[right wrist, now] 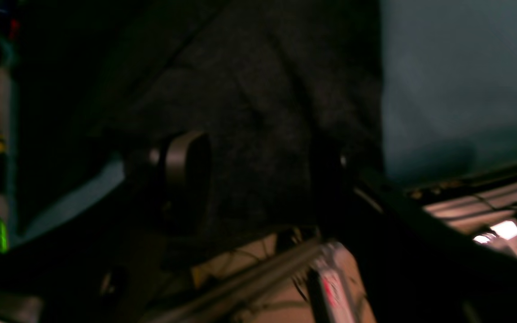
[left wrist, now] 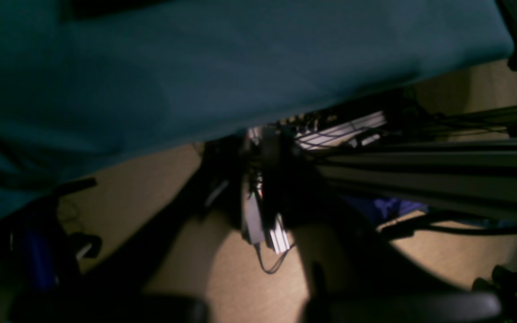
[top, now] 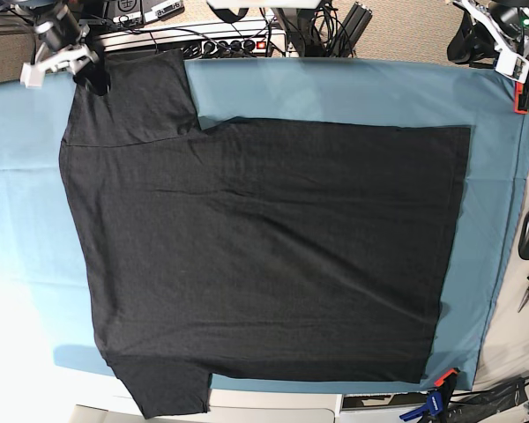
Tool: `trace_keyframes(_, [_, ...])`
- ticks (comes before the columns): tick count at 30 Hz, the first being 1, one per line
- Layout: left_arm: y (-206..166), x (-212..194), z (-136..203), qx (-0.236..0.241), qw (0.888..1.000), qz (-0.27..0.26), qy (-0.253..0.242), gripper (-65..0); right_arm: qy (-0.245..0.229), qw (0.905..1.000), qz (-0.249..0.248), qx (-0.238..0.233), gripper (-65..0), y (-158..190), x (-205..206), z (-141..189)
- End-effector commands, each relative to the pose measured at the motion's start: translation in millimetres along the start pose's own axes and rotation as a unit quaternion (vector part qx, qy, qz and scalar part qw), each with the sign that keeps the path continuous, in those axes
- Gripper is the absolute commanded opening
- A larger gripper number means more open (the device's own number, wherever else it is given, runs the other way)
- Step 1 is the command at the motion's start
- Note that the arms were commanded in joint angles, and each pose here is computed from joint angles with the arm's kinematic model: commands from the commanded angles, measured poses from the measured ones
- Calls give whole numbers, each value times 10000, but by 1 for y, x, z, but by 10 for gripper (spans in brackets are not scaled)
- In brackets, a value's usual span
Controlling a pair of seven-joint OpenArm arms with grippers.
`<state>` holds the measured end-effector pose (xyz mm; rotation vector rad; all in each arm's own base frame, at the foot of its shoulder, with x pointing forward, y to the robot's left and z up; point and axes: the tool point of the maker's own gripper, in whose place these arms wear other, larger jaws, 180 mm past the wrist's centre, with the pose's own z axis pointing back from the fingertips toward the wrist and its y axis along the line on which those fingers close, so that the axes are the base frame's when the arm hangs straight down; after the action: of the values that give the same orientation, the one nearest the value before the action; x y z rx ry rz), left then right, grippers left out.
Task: Fold the T-shirt properly
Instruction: 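Lower the right gripper onto the shirt's shoulder corner and grasp it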
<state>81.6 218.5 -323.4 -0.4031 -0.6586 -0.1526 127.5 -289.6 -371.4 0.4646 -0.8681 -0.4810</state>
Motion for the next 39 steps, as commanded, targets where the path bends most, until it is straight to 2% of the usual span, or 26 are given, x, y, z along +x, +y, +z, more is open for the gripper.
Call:
trace_keyframes(1, [-3,6,3,-63,9999,-57,-104,-585,-82,10000,35,34,-302,0,8,3])
trace_keyframes(3, [-3,6,3,-63,9999,-57,-104,-585,-120,9999,-24,76,-303,-2,8,5])
trace_keyframes(6, [-3,6,3,-53,9999,-69,-91,-585,-424,9990,-15,141,-303,-2,25,14])
trace_keyframes(14, [-1,8,3,-62,9998,-172,-45,-585,-1090,9939,75,-122,-303,-18,63,35])
trace_keyframes(18, [0,9,4,-70,9997,-219,-23,-585,-1057,9937,281,-247,-303,-20,66,24])
trace_keyframes(22, [0,9,4,-69,9997,-218,-24,-585,-1101,9932,207,-330,-303,-28,68,15])
trace_keyframes(27, [0,9,4,-69,9997,-217,-24,-585,-1041,9924,-413,-507,-303,-56,48,8])
trace_keyframes(30, [0,9,3,-69,9997,-220,-31,-585,-974,9914,-756,-431,-303,-62,37,8])
trace_keyframes(39, [2,17,0,-61,9995,-272,-146,-585,-796,9933,-812,-213,-303,-54,30,8])
